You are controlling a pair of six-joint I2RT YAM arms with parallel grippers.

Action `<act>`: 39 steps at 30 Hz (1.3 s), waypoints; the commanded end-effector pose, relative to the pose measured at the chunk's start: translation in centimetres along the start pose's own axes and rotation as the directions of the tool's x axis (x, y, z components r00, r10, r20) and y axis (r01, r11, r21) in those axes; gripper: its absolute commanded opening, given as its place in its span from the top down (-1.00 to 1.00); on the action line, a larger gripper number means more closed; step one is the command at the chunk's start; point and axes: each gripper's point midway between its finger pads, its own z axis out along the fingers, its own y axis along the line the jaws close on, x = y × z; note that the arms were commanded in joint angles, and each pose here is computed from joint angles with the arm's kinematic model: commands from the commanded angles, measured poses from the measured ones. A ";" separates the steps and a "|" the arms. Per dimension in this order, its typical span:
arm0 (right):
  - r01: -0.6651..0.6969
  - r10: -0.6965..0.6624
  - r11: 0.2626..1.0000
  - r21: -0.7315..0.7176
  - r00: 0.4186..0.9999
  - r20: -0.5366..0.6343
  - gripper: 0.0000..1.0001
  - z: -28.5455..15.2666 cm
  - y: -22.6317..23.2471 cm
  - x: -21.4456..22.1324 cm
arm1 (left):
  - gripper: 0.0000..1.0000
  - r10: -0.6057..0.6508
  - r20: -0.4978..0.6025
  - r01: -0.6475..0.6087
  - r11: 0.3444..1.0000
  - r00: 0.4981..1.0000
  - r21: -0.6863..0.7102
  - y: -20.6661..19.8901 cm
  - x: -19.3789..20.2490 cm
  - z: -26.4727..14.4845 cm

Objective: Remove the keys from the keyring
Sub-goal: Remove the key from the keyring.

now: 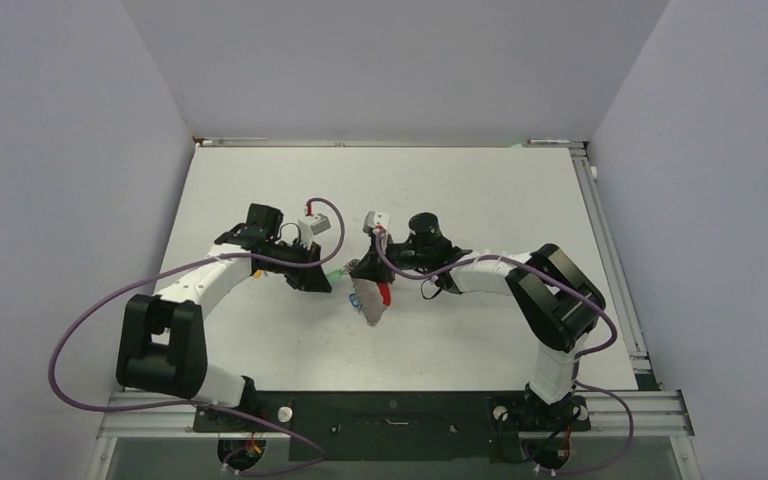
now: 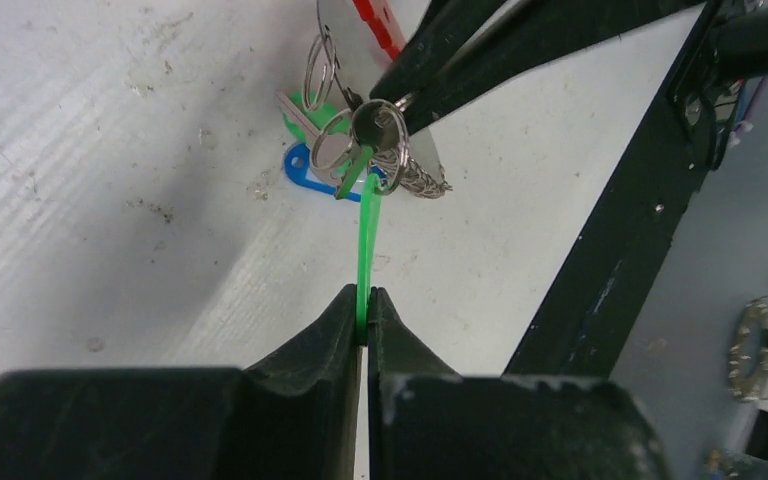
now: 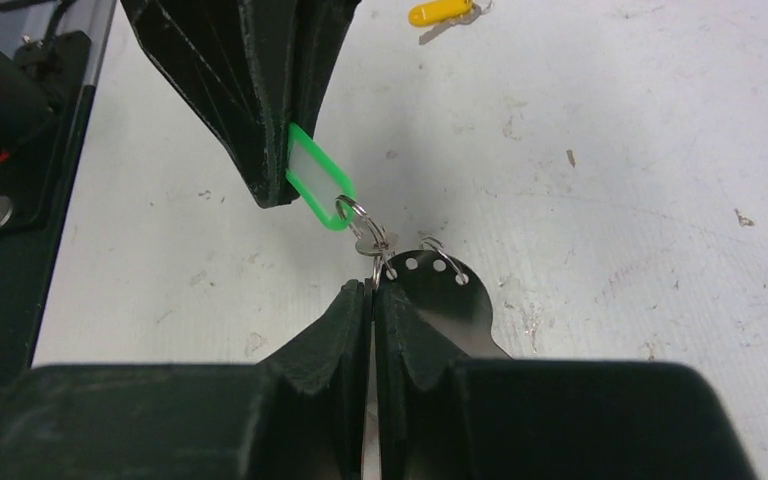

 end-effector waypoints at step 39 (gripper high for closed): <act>0.027 -0.008 0.998 0.059 0.951 -0.309 0.89 -3.1 -0.5 -0.1 | -0.24 0.027 0.493 -0.073 0.995 0.869 0.073 -1.3 -6.8 1.7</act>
